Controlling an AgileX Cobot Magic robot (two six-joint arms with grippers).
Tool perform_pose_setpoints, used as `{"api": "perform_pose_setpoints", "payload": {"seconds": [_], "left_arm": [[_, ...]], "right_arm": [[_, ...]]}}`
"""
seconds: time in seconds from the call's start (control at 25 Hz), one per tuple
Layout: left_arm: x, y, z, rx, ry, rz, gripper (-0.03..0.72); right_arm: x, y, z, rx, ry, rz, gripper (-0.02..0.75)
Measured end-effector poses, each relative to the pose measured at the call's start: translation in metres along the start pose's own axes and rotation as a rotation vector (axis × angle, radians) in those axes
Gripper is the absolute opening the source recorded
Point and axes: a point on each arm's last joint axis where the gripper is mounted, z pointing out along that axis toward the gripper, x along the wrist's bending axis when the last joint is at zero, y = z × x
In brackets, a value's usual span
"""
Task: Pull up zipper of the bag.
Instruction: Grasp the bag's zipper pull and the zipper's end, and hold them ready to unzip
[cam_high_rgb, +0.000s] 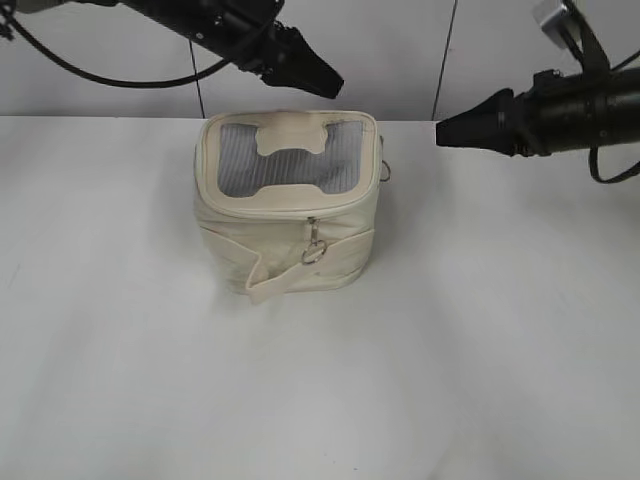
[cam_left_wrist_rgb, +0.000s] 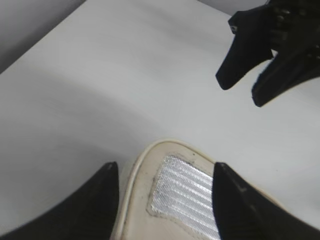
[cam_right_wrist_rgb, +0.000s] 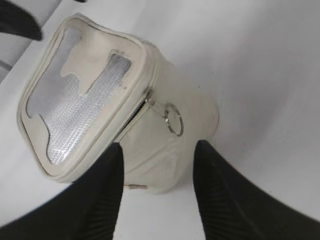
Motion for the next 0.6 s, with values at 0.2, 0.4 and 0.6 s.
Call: {"api": "perform_pose_setpoints", "payload": {"seconds": [0.2,0.4,0.6], "left_arm": [[0.02,-0.003,0.02,0.039,0.007,-0.009,0.458],[0.026,-0.012,0.024,0.089,0.023,-0.018,0.458],[0.032,-0.023,0.032,0.114,0.021,-0.087,0.453]], "right_arm": [[-0.007,-0.027,0.005,-0.085,-0.047,-0.094,0.407],[-0.01,-0.029,0.013,-0.107,-0.049,-0.133,0.433],[-0.007,-0.034,0.03,-0.078,-0.025,-0.162,0.433]]}}
